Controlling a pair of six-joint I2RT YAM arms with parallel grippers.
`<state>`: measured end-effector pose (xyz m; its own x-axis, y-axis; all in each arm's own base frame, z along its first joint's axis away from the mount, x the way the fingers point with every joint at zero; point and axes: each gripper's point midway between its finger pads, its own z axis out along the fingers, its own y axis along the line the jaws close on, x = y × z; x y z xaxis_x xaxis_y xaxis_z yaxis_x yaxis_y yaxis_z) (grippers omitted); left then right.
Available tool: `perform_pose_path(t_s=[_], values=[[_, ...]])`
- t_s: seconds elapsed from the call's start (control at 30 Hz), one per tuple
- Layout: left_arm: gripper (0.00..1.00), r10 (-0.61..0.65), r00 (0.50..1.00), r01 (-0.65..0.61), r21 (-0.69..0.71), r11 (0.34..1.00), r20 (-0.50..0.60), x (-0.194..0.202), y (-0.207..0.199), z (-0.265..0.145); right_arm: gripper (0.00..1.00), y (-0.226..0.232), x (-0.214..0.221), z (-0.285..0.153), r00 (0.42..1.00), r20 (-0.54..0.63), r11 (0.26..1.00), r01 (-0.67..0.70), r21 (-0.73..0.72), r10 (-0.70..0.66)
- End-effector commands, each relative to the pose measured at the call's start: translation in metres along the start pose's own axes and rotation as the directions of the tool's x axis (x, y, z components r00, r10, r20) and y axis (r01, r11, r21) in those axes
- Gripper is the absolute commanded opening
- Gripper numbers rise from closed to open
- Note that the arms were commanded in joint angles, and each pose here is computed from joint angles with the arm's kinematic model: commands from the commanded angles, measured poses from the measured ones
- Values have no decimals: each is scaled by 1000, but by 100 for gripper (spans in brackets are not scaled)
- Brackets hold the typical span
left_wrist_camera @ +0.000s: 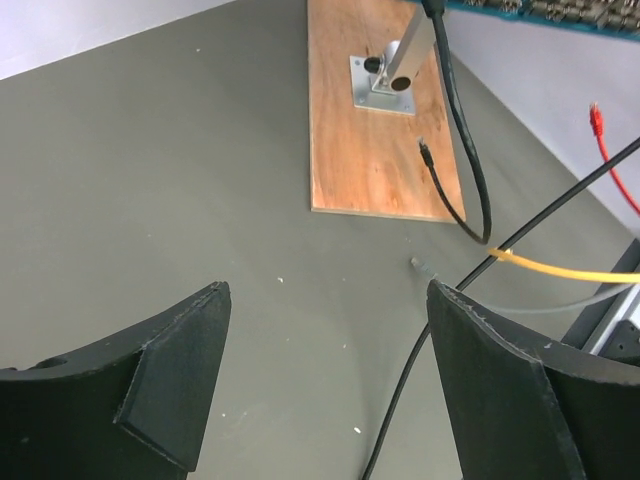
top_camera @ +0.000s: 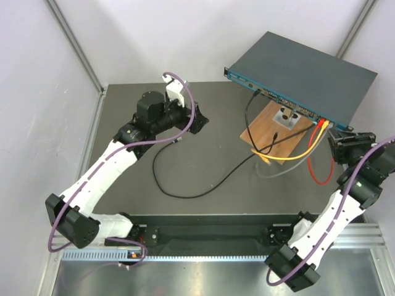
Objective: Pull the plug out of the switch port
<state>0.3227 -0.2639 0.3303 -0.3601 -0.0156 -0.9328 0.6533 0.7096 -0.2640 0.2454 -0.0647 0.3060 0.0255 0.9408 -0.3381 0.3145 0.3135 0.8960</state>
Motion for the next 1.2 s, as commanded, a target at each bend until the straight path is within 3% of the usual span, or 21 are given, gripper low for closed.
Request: perform_pose_path(t_s=[0.0, 0.3, 0.57, 0.83, 1.17], values=[[83, 67, 998, -67, 16, 998, 17, -4, -6, -6, 40, 21, -15, -2, 998, 59, 997, 15, -80, -10], [83, 116, 993, -116, 0, 993, -1, 3, -7, -8, 50, 34, -24, 3, 998, 69, 991, 20, -132, -11], [83, 113, 994, -113, 8, 994, -12, 7, -8, -5, 43, 35, -37, 15, 997, 80, 990, -11, -141, 23], [82, 109, 994, -109, 7, 994, -23, 11, -5, -3, 37, 19, -23, 14, 999, 48, 992, -14, -124, 20], [82, 104, 994, -104, 13, 995, -22, 11, -6, -2, 36, 15, -23, 17, 997, 56, 990, -45, -134, 53]])
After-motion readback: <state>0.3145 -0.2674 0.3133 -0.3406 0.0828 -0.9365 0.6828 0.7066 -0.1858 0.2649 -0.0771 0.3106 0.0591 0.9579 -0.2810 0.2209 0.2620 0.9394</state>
